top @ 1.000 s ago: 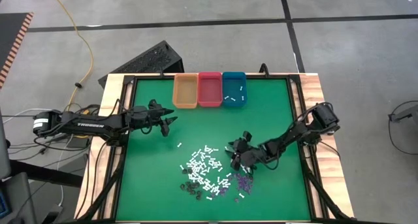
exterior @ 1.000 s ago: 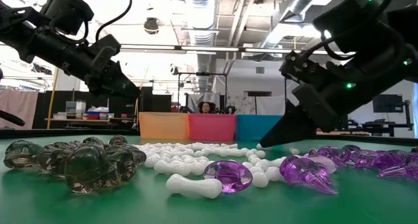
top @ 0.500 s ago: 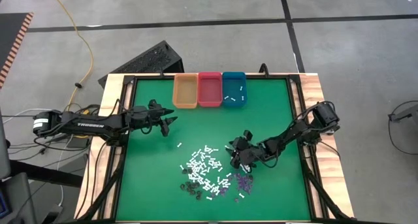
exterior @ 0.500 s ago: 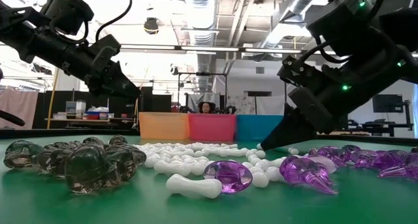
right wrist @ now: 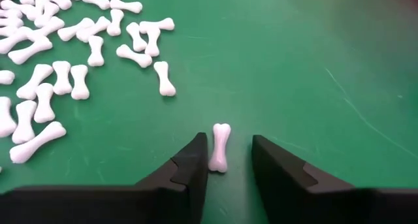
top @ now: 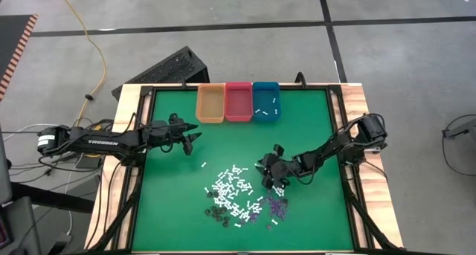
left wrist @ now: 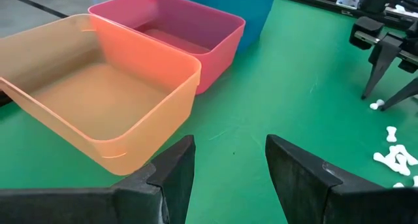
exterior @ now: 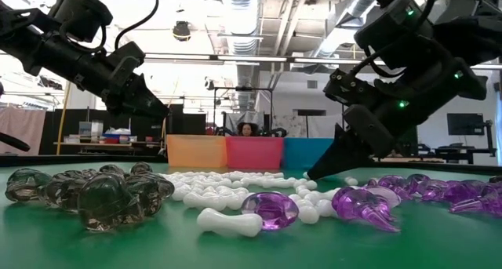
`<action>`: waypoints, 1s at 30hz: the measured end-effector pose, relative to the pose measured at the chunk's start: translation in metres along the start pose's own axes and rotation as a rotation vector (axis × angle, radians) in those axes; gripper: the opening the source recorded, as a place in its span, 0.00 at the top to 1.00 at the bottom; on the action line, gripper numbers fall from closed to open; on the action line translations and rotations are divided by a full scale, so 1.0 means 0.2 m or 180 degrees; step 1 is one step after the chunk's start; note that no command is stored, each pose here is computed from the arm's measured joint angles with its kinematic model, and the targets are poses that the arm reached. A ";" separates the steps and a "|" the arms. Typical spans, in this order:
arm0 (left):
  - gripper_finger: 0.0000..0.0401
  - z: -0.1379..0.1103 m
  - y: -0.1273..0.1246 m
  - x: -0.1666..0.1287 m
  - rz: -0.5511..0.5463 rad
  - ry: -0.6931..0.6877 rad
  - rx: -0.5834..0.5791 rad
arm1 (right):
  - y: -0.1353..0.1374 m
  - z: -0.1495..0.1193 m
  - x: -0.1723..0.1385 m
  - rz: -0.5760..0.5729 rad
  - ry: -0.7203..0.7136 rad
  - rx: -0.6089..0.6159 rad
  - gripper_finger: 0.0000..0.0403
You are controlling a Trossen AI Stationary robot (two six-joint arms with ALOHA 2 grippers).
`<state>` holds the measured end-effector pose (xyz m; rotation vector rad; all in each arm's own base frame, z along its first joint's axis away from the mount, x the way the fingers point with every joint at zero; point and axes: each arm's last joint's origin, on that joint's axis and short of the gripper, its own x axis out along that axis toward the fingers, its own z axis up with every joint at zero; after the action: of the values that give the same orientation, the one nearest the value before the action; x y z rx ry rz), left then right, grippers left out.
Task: Sort Halloween decoration
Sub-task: Put the bone into the blue bin, then put the white bone toy into the blue bin
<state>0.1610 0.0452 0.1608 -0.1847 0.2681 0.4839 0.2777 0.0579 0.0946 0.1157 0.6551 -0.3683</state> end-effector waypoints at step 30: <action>0.56 -0.01 0.00 0.00 0.0010 0.0053 0.0014 | -0.02 0.05 -0.02 0.0116 -0.0258 0.0025 0.95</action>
<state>0.1605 0.0451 0.1592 -0.1843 0.2858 0.4851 0.2780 0.0536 0.1052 0.1194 0.5707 -0.3389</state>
